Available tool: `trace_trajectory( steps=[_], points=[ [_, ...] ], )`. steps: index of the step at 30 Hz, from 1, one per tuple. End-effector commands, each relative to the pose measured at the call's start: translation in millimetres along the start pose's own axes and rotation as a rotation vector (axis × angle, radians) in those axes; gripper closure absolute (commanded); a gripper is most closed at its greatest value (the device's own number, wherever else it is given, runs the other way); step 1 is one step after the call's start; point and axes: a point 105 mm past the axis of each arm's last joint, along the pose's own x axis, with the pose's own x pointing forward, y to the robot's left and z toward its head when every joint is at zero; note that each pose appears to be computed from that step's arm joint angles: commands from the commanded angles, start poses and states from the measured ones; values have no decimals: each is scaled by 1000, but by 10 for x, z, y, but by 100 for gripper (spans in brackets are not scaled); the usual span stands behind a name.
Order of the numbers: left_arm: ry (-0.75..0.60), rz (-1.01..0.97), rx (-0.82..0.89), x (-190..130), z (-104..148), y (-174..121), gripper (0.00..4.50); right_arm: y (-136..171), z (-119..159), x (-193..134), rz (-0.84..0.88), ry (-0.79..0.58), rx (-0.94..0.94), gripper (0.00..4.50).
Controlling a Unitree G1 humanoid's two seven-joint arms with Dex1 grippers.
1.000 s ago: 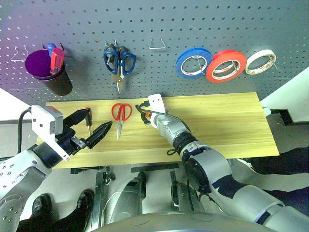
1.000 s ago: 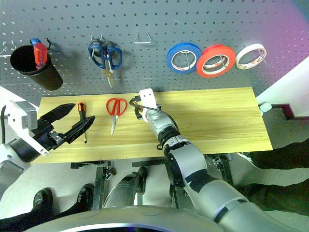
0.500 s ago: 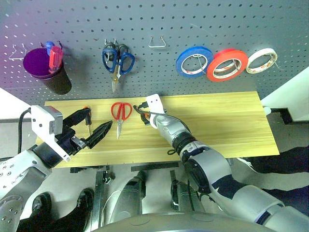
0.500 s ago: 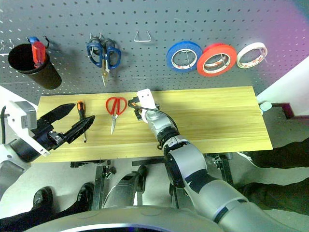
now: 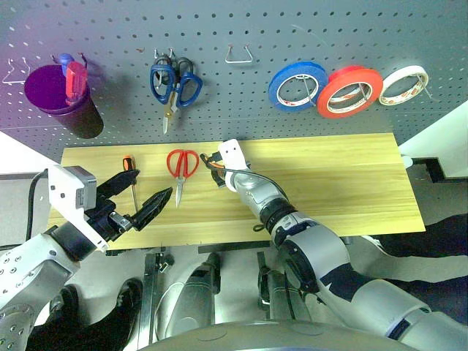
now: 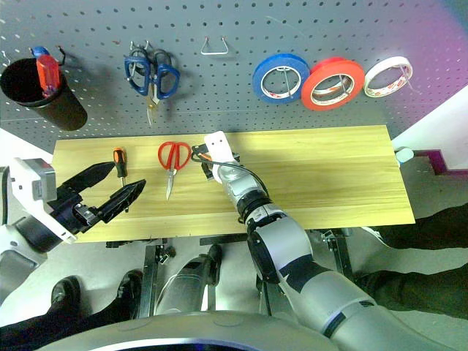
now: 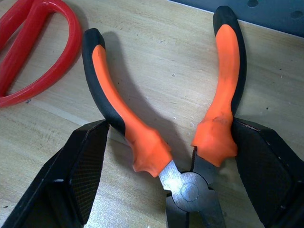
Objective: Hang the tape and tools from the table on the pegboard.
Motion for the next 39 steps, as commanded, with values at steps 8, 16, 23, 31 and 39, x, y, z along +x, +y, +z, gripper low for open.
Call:
trace_trajectory(
  steps=[8, 16, 23, 31, 39],
  points=[
    [-29, -25, 13, 11, 65, -74, 0, 104, 169, -8, 31, -56, -61, 1],
    [-28, -29, 18, 22, 66, -69, 0, 85, 232, -12, 20, -76, -53, 1],
    [-49, -4, 38, 13, 118, -35, 0, 41, 342, -21, 11, -114, -49, 1],
    [-64, 54, 94, -71, 184, 21, 0, 94, 336, -18, 29, -116, -61, 1],
    [-56, 109, 155, -166, 227, 111, 0, 142, 260, -9, 38, -87, -39, 1]
  ],
)
